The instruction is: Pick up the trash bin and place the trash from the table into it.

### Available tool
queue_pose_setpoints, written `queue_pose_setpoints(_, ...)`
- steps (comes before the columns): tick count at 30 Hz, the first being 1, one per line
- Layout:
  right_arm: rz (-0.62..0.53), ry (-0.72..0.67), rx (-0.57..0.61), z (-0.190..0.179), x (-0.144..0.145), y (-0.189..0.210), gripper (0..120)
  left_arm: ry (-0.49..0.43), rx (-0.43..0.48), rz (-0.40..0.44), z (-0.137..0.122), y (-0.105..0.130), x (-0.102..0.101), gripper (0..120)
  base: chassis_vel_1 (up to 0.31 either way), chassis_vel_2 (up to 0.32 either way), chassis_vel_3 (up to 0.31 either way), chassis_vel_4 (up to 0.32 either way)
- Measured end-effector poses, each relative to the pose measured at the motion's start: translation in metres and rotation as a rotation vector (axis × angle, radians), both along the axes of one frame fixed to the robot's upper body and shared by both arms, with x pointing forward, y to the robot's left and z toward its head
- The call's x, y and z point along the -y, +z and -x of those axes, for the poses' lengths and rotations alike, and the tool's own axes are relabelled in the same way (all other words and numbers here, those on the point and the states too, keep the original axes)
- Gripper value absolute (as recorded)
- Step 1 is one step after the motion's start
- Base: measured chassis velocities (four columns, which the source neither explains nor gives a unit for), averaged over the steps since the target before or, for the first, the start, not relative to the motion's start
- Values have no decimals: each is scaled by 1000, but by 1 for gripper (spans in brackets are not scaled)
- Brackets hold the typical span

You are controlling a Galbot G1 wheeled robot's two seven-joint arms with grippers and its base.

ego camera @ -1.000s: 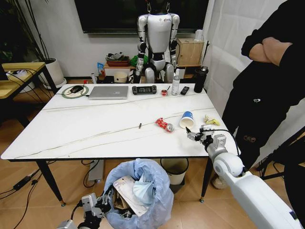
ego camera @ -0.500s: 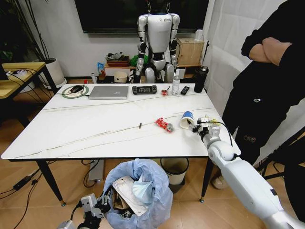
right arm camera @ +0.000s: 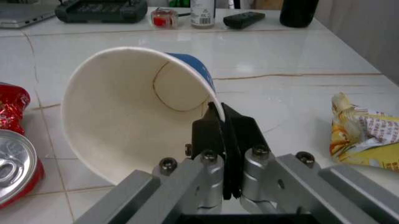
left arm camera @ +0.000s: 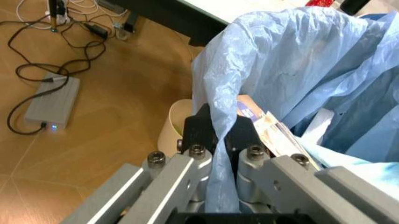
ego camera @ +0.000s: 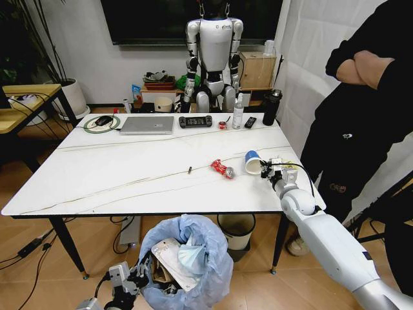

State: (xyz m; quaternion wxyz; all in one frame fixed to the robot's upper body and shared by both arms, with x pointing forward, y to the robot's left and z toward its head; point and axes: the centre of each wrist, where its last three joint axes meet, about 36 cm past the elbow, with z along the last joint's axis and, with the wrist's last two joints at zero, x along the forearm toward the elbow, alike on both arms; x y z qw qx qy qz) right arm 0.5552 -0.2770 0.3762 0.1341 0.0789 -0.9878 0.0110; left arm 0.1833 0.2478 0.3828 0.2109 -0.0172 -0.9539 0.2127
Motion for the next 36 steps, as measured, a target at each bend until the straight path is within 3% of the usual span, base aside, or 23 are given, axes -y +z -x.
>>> queue_pose_setpoints(9,-58,12,19,8,2,7,0,-2,-2,4,0,-1,0,0,0,0,0,0)
queue_pose_setpoints(11,-179,73,36,36,2,29,0,-6,1,6,-1,0,0,0,0,0,0,0)
queue_pose_setpoints(15,-296,282,94,102,-24,65,0,-10,3,13,-1,0,1,0,0,0,0,0)
queue_pose_setpoints(17,-312,317,97,113,-29,69,0,-11,3,13,-1,0,1,0,0,0,0,0)
queue_pose_setpoints(22,-438,665,99,207,-86,92,0,-12,6,13,-3,1,0,0,0,0,0,0)
queue_pose_setpoints(28,-415,829,32,252,-107,73,0,-8,7,11,-2,3,-1,0,0,0,0,0)
queue_pose_setpoints(30,-358,876,16,265,-111,60,0,-6,12,11,-2,5,0,0,0,0,0,0)
queue_pose_setpoints(36,-259,869,3,263,-109,43,0,-3,13,11,-1,7,1,0,0,0,0,0)
